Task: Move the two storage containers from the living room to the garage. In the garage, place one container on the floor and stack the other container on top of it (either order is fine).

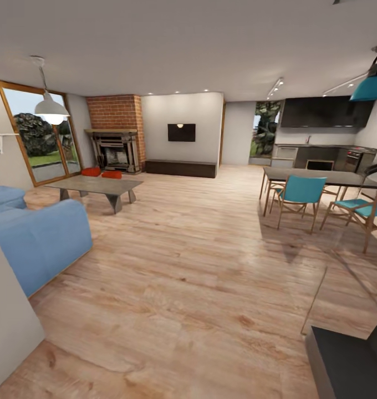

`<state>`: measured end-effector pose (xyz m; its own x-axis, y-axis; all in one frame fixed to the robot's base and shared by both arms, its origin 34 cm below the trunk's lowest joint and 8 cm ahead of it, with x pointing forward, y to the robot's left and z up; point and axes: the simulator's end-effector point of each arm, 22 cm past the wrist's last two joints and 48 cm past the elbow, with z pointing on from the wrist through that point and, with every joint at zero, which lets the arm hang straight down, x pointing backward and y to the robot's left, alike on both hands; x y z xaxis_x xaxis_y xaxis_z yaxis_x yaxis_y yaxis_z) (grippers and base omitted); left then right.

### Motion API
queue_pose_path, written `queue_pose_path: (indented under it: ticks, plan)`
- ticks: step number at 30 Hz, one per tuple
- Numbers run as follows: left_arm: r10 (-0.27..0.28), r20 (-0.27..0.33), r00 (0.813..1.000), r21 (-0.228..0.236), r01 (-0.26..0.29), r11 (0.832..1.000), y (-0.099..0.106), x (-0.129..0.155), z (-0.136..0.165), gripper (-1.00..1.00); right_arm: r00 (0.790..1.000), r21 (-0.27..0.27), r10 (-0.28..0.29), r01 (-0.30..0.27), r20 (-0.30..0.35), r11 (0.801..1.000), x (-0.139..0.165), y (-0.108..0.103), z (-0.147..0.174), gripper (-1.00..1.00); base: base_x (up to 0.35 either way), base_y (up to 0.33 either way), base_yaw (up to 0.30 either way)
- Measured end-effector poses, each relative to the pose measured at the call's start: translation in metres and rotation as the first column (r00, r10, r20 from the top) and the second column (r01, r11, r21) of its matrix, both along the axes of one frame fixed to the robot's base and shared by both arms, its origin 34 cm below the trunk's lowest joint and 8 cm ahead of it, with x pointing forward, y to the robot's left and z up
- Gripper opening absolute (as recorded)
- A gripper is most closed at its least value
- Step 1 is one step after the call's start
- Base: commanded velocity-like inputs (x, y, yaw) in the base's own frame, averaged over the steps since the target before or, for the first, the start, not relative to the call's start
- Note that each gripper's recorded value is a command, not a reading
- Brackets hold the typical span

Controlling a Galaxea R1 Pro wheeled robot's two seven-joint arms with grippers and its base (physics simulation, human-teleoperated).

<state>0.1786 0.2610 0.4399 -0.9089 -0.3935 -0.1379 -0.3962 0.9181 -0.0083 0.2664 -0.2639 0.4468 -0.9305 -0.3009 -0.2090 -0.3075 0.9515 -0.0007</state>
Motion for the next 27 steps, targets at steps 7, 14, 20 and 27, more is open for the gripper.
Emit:
queue_pose_path:
  ticks: [7, 14, 20, 27]
  plan:
    - [0.002, -0.001, 1.0, 0.0, -0.002, 1.0, 0.0, -0.0002, 0.0, 1.0, 1.0, 0.0, 0.002, -0.002, 0.001, 1.0, 0.0002, 0.0001, 0.0, 1.0, 0.325, 0.018, 0.0]
    - [0.002, -0.001, 1.0, 0.0, -0.002, 1.0, -0.0001, -0.0002, 0.0, 1.0, 1.0, 0.0, 0.0, 0.0, 0.002, 1.0, 0.0005, -0.0001, 0.0001, 1.0, 0.325, 0.001, 0.0]
    - [0.001, -0.001, 1.0, 0.0, -0.001, 1.0, -0.0001, -0.0002, 0.0, 1.0, 1.0, 0.001, -0.002, 0.002, 0.003, 1.0, 0.0007, 0.0008, 0.0001, 1.0, 0.325, 0.0, -0.039]
    - [0.001, -0.001, 1.0, 0.0, -0.001, 1.0, -0.0001, -0.0002, 0.0, 1.0, 1.0, 0.0, -0.003, 0.003, 0.002, 1.0, 0.0005, 0.0007, 0.0001, 1.0, 0.325, 0.0, -0.115]
